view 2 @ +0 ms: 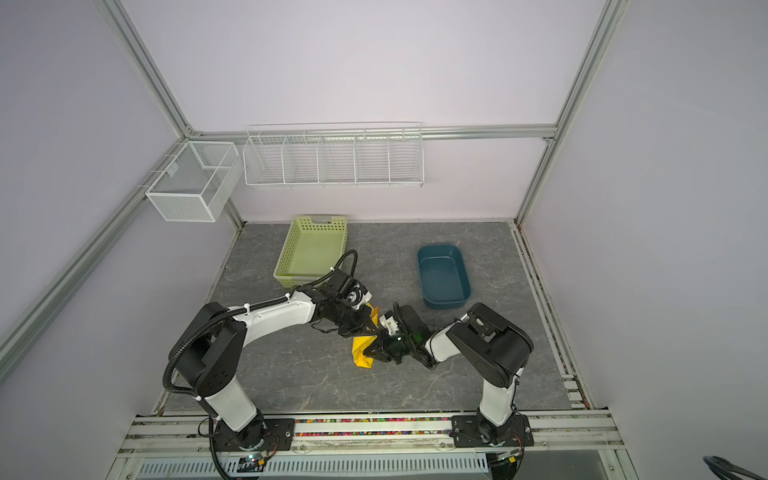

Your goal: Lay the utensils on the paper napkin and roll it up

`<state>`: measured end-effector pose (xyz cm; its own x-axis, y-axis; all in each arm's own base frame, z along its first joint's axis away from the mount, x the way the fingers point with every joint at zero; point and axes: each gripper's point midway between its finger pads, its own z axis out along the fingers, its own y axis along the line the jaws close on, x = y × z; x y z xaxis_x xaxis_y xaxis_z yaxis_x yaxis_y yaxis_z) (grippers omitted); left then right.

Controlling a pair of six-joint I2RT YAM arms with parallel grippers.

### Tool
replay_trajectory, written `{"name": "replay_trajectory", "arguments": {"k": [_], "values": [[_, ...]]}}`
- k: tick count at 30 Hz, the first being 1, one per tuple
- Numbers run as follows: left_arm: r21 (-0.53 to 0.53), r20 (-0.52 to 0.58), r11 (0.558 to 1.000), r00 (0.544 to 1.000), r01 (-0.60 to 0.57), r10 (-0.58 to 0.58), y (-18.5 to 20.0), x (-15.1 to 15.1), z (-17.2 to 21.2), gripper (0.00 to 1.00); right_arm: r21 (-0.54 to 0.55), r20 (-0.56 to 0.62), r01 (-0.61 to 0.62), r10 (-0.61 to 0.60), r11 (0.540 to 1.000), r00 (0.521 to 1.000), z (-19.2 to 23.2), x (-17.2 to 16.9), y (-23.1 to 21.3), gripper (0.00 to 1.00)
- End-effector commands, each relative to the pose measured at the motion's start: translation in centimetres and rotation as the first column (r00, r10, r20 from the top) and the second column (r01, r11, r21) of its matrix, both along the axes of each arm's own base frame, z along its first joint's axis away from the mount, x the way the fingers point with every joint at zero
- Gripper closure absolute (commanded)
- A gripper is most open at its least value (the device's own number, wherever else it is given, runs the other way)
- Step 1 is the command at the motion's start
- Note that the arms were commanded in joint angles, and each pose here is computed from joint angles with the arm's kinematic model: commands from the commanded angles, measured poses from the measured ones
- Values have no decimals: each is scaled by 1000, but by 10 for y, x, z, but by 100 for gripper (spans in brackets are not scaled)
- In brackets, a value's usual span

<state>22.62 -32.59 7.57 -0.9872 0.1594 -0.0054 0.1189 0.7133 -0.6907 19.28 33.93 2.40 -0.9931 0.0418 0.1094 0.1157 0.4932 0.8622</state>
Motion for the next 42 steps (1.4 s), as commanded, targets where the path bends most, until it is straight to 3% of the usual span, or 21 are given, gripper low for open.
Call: {"name": "replay_trajectory", "arguments": {"k": [1,11,24,32,42], "values": [[-12,17,1000,1000,-12,12,-6,8,4,100,-33,-78,51,-54,998,996,-10,-4,-8,93],[0,19,1000,1000,-25,25,-5,10,1,100,27,-25,81,-81,996,996,22,2,-10,93],[-13,9,1000,1000,-24,25,-10,13,-1,100,-10,5,120,-120,993,993,37,-12,-34,92],[-16,0,1000,1000,-27,27,-12,14,-5,100,3,41,90,-90,996,995,55,-8,-18,66],[-9,-7,999,999,-31,31,-10,12,-8,100,72,25,71,-73,995,997,58,-1,13,67]]}}
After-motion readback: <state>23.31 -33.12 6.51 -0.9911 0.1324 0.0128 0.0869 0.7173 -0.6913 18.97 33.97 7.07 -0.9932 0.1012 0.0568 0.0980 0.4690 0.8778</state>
